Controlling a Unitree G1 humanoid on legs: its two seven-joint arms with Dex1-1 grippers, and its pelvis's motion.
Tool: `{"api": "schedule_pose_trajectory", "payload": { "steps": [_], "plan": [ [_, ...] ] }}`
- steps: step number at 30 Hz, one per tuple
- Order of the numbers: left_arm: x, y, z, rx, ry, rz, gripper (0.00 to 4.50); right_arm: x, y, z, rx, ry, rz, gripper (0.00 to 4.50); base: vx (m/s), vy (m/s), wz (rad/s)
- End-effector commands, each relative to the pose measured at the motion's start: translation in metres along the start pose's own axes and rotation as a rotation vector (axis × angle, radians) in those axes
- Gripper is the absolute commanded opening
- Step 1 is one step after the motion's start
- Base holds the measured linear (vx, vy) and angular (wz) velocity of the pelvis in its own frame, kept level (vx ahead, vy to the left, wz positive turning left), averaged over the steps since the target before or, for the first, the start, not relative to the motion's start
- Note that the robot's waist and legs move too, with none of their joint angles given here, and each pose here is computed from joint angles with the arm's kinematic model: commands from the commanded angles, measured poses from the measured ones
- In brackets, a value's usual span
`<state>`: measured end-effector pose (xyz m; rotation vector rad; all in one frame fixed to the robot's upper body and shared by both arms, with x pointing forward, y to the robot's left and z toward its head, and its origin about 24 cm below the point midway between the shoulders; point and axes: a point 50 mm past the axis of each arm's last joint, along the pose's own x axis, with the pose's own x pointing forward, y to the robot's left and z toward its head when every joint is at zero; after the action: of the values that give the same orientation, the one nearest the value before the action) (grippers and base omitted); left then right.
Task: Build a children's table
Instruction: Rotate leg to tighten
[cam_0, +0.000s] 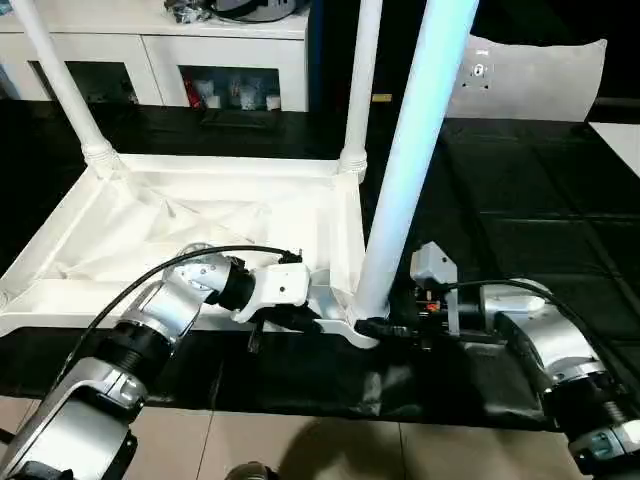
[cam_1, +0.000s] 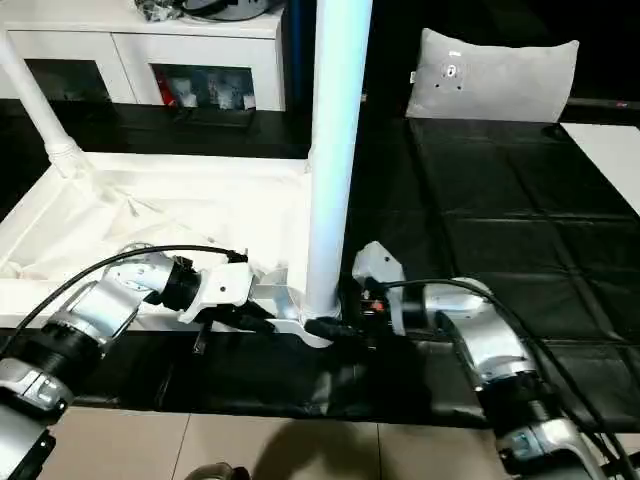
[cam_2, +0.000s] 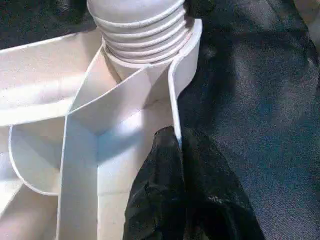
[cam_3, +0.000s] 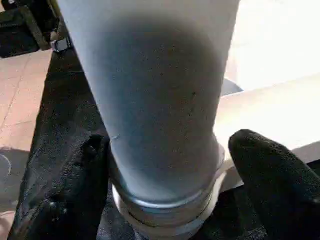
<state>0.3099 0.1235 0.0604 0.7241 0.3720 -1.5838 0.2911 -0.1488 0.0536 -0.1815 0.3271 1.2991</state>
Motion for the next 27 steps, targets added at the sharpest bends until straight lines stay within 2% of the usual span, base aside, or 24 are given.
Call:
{"api": "schedule_pose_trajectory", "payload": {
  "steps": [1,9,15,18,19,21,23,24,25,27],
  "plan": [
    [0.01,-0.007,-0.001,0.043,0.059,-0.095,0.0,0.0,-0.002,0.001,-0.001,0.002,0.0,3.54,0.0,0.0,0.0],
    [0.009,-0.008,-0.004,0.028,0.053,-0.094,0.0,0.003,0.001,0.0,0.022,-0.01,0.018,2.86,0.0,0.0,0.0],
    [0.01,-0.003,-0.002,-0.094,-0.008,0.032,0.0,0.012,0.007,-0.006,0.117,-0.063,-0.04,2.76,0.0,0.0,0.0],
    [0.013,0.001,0.002,-0.167,-0.046,0.123,0.0,0.021,0.005,-0.01,0.153,-0.049,-0.157,2.75,0.0,0.0,0.0],
    [0.017,0.003,0.006,-0.219,-0.06,0.198,0.0,0.031,0.002,-0.011,0.188,-0.056,-0.255,2.75,0.0,0.0,0.0],
    [0.02,0.004,0.009,-0.247,-0.068,0.24,0.0,0.036,0.0,-0.01,0.21,-0.068,-0.306,2.75,0.0,0.0,0.0],
    [0.031,0.007,0.02,-0.302,-0.096,0.33,0.0,0.048,-0.006,-0.006,0.268,-0.108,-0.435,2.75,0.0,0.0,0.0],
    [0.032,0.007,0.021,-0.305,-0.097,0.335,0.0,0.049,-0.006,-0.005,0.272,-0.109,-0.444,2.74,0.0,0.0,0.0],
    [0.041,0.009,0.031,-0.335,-0.122,0.385,0.0,0.057,-0.011,-0.004,0.309,-0.111,-0.535,2.74,0.0,0.0,0.0],
    [0.046,0.01,0.037,-0.352,-0.138,0.412,0.0,0.06,-0.013,-0.003,0.317,-0.107,-0.572,2.74,0.0,0.0,0.0]
  ]
}}
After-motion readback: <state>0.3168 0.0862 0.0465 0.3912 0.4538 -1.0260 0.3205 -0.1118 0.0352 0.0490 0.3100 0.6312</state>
